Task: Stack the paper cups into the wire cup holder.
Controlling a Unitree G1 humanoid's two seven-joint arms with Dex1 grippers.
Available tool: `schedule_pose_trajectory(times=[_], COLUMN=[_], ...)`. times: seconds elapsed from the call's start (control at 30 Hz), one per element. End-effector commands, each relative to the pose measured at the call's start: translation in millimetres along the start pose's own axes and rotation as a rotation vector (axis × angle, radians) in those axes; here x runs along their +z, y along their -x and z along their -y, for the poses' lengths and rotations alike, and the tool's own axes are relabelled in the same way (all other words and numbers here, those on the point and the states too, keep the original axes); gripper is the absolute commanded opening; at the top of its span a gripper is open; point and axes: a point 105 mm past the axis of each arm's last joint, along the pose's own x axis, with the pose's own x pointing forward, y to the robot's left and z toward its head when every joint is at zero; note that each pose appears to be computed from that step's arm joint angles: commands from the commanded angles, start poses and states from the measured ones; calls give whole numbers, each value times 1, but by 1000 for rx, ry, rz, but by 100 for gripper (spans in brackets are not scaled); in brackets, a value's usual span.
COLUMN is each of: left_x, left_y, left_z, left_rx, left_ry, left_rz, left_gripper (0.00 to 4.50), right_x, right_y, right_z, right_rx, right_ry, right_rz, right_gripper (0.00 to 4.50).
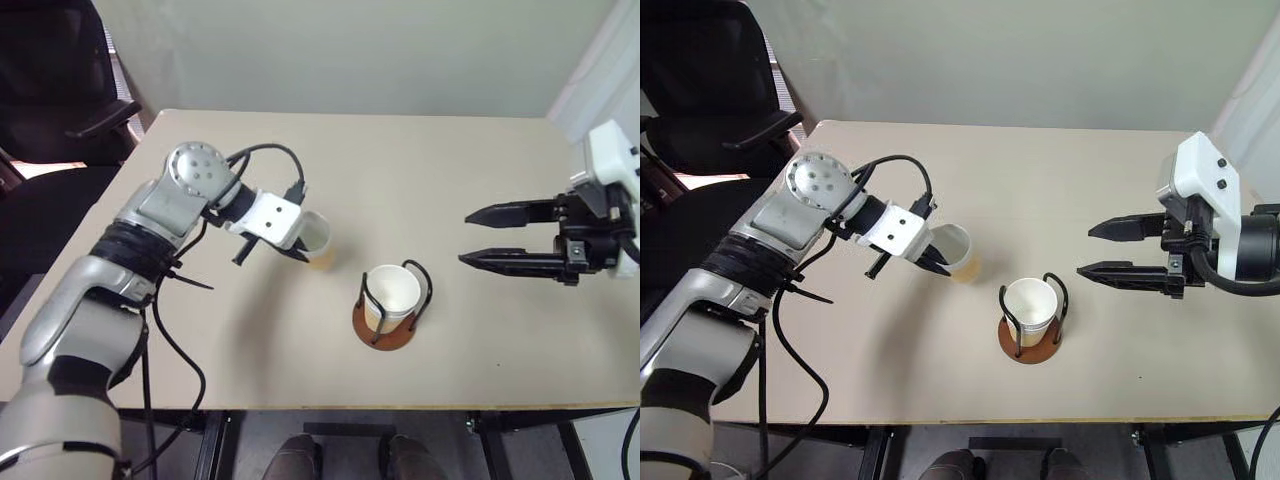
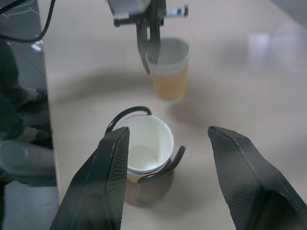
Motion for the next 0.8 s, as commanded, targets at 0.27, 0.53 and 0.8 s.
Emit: schedule_pose_trajectory(times=[0.27, 0.53, 0.8], left_x=[84, 107, 113], left_y=[26, 10, -12], left_z=[-36, -44, -35], left_rx=[-21, -105, -212], left_ry=[-154, -238, -271], left_rz=[159, 199, 246], left_gripper=[0, 0, 0], right_x=[1, 17, 12], right_y=[24, 47, 52], right_z=[-6, -22, -33], right_rx=[-36, -85, -131], right_ry=[57, 48, 18], right_rz=[-41, 10, -28], right_gripper=[447, 447, 447])
